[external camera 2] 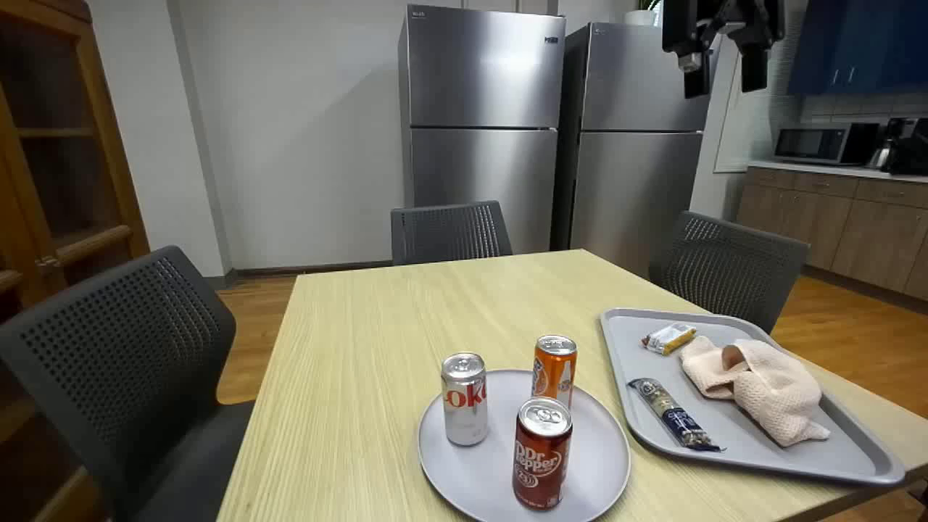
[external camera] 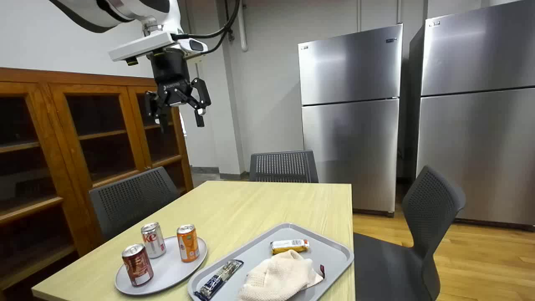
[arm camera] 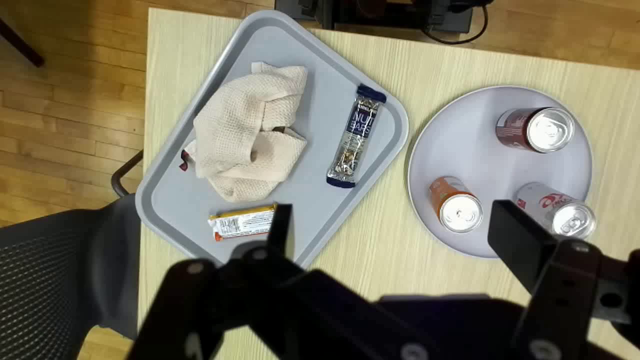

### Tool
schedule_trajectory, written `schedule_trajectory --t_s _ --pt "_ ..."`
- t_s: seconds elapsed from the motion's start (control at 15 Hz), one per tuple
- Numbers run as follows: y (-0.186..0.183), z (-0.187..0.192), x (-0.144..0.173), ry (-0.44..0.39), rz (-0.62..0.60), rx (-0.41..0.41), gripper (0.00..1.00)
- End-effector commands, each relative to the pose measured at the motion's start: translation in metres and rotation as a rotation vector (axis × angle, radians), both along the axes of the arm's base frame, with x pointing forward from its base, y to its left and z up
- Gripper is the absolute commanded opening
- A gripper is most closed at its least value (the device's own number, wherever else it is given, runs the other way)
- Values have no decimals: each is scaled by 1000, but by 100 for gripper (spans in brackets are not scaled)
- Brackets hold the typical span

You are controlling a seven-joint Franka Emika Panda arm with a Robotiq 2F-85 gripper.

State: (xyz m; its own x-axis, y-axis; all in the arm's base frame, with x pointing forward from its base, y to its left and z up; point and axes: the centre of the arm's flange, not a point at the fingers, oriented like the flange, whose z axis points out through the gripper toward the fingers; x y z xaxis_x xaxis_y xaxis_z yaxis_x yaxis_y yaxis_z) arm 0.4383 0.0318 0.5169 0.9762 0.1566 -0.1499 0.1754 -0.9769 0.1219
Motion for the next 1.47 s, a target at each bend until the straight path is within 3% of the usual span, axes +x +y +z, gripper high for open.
schedule_trajectory --t_s 0.0,0.8,1.4 --pt "0 0 0 0 0 0 100" --pt "-6 -4 1 -18 -23 13 100" --pt "-37 -43 20 -82 -116 117 100"
